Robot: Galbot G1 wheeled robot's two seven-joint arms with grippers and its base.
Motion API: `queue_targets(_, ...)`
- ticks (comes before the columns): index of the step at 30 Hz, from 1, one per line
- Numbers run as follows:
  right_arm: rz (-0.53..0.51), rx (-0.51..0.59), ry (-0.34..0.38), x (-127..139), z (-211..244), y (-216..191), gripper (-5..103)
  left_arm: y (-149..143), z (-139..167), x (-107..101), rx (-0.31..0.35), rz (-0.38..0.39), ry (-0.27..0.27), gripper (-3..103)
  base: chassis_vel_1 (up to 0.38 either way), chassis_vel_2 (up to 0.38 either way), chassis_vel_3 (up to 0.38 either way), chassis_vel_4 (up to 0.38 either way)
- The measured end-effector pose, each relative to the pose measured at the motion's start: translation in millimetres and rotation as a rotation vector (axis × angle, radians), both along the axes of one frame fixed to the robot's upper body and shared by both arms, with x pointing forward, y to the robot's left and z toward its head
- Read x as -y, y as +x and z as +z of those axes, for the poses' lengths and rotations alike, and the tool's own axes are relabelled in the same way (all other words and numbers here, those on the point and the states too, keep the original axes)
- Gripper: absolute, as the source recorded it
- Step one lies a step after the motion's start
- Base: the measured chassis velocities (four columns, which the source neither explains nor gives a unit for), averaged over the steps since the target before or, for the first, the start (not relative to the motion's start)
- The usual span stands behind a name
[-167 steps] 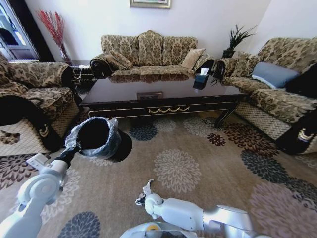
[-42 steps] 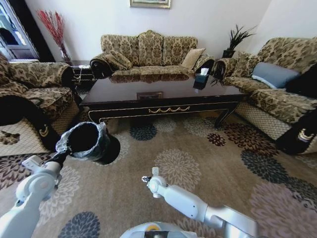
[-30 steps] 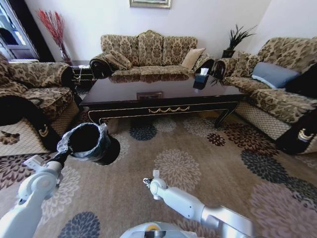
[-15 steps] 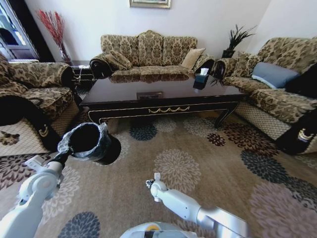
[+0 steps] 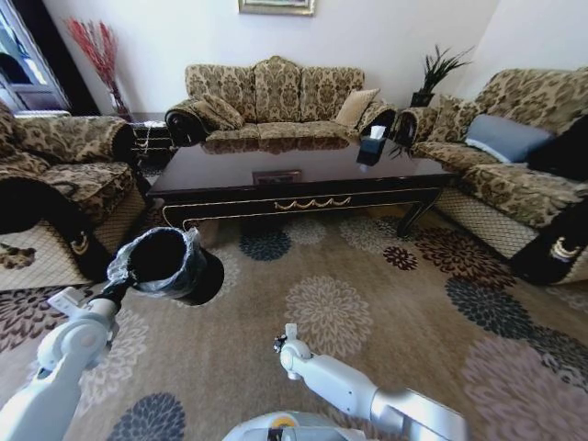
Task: Move to the front of the table and pick up the trash from the floor, then place it into the trash bin.
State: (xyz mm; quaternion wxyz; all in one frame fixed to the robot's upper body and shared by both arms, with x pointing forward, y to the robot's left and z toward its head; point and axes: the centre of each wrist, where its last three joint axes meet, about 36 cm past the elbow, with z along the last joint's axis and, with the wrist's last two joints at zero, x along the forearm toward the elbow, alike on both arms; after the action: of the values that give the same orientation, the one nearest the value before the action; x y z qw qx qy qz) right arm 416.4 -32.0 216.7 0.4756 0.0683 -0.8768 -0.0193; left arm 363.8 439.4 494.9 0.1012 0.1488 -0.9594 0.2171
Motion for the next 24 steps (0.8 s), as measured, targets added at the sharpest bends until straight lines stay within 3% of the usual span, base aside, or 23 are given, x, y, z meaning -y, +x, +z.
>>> queue_targets(1, 0.008, 0.012, 0.002, 0, 3, -1, 16, 0, -1, 0, -0.001, 0.001, 0.001, 3, 0.0, 0.0, 0.0, 0.0)
queue_targets(6, 0.024, 0.085, 0.037, 0, 24, 2, 2, 1, -4, 2, -0.005, -0.006, 0.0, 3, 0.0, 0.0, 0.0, 0.0)
queue_targets(8, 0.026, 0.104, 0.045, 0, 29, 4, 1, 1, -4, 3, -0.006, -0.007, 0.0, 3, 0.0, 0.0, 0.0, 0.0)
queue_targets(13, 0.033, 0.275, 0.14, 4, 88, 29, 0, 1, -11, 14, -0.018, -0.031, 0.003, 3, 0.0, 0.0, 0.0, 0.0)
queue_targets(15, 0.057, 0.406, 0.204, 7, 133, 46, 0, 2, -20, 25, -0.033, -0.049, 0.004, 3, 0.0, 0.0, 0.0, 0.0)
queue_targets(24, 0.155, 0.667, 0.311, 14, 207, 72, 0, 0, -37, 48, -0.066, -0.101, -0.005, 3, 0.0, 0.0, 0.0, 0.0)
